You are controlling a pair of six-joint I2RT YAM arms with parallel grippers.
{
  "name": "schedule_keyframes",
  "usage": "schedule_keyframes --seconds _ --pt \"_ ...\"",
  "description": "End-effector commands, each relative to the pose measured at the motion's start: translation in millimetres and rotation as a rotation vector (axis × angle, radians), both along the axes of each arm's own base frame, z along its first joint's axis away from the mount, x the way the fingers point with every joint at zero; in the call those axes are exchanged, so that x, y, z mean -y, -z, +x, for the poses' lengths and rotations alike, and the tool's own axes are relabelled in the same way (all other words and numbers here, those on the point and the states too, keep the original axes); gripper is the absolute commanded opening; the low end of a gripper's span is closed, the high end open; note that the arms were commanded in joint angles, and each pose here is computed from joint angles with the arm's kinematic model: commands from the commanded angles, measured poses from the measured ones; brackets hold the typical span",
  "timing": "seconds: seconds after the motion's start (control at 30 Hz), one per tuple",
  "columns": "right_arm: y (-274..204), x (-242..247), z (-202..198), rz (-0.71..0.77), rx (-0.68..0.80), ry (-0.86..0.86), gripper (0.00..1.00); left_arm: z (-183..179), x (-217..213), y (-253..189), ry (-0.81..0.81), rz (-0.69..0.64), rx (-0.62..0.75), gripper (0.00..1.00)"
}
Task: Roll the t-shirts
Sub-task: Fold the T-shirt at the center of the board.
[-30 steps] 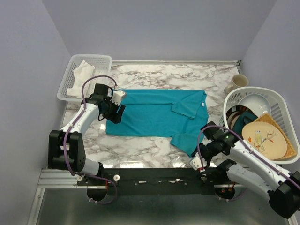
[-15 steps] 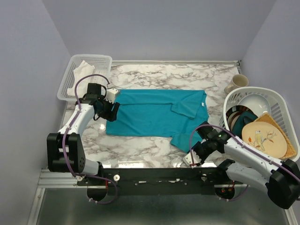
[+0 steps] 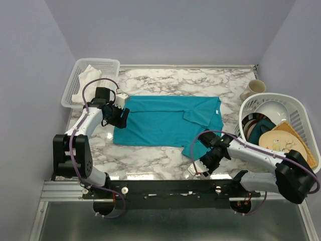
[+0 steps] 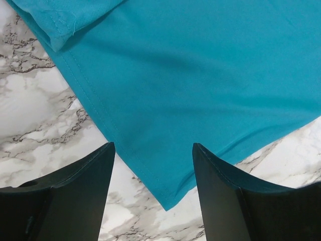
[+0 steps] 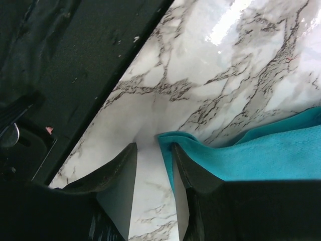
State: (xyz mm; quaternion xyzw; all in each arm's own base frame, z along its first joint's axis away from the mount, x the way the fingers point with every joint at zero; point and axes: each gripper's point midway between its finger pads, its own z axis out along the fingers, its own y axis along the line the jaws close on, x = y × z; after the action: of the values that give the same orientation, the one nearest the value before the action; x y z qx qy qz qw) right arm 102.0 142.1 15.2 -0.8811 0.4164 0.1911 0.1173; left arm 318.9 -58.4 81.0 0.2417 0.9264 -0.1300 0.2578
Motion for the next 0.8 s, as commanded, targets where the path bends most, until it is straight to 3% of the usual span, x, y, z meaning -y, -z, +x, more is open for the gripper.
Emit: schedule_keyframes --seconds 0.0,0.13,0.3,0.33,0.5,0.63,0.77 --pt "-1 -8 5 -0.073 -0.04 0.088 0.42 11 9 -9 0.021 -0.053 0.025 0.72" --pt "-1 -9 7 -0.1 -0.037 0.116 0.37 7 9 -8 0.056 -0.047 0.011 0.73" --pt "1 -9 7 -0.146 -0.051 0.151 0.13 7 6 -5 0.065 -0.035 0.004 0.73" --pt "1 -8 8 -0.149 -0.047 0.159 0.01 8 7 -5 0.066 -0.039 0.003 0.73" --pt "-19 -18 21 -0.051 0.036 0.275 0.01 -9 11 -16 0.14 -0.047 -0.022 0.75" --pt "-52 -21 13 0.029 0.02 0.365 0.01 -47 -2 -16 0.353 0.055 -0.022 0.79" --pt "-65 -10 3 0.017 0.002 0.431 0.01 -93 -21 -5 0.617 0.165 -0.06 0.8"
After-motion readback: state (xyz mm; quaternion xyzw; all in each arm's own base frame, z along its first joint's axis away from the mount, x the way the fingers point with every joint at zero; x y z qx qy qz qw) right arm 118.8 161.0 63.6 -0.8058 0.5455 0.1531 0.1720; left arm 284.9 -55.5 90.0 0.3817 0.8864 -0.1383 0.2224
